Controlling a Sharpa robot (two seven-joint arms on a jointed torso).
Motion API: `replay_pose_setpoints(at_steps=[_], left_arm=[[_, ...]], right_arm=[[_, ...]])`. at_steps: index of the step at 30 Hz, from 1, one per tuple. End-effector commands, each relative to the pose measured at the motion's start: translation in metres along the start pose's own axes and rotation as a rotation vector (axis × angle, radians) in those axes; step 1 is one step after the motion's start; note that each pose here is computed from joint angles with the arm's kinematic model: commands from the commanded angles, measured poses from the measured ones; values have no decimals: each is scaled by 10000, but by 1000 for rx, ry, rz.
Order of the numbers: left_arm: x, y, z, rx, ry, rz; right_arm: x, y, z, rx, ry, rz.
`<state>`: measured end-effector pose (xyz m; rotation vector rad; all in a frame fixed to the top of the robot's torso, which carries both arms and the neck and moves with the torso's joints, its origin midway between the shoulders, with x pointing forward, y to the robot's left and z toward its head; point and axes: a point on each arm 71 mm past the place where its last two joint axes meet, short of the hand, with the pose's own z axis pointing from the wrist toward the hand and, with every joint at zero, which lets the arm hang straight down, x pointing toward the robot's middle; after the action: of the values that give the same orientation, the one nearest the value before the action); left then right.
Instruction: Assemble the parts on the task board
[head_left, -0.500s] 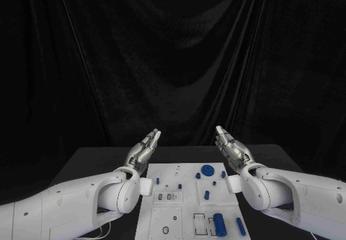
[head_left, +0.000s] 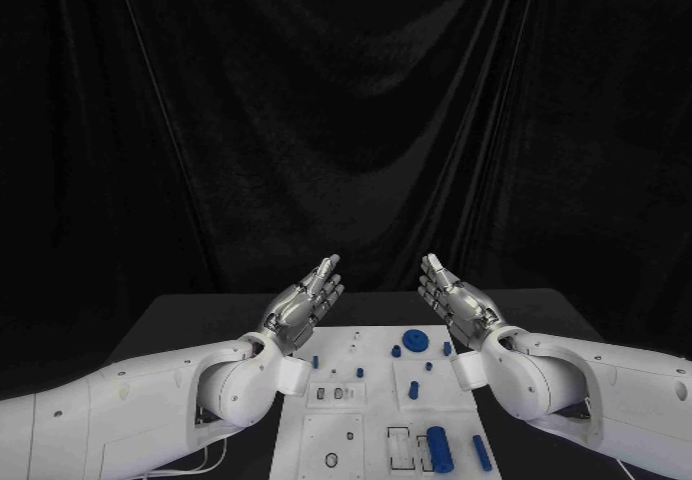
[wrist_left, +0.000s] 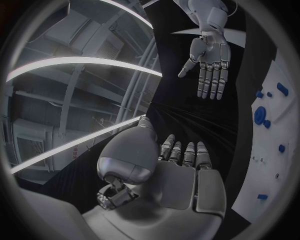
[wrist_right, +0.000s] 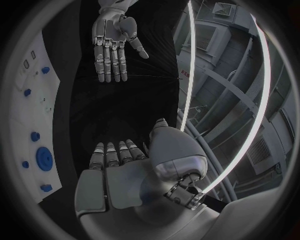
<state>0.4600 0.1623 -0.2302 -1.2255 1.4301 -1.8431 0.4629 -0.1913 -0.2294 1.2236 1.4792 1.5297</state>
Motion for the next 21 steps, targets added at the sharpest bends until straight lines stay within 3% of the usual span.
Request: replay_pose_setpoints(at_steps=[1,12,21], left_arm=[[-15,-49,56,53,100,-110],[-28,-45,60,47,123,-127],[-60,-51,48,46,134,-129]], right_arm=[[-93,-2,-10,32,59,50],[-111,2,-8,31,115,56],[-118,17,-4,0,192,-76]])
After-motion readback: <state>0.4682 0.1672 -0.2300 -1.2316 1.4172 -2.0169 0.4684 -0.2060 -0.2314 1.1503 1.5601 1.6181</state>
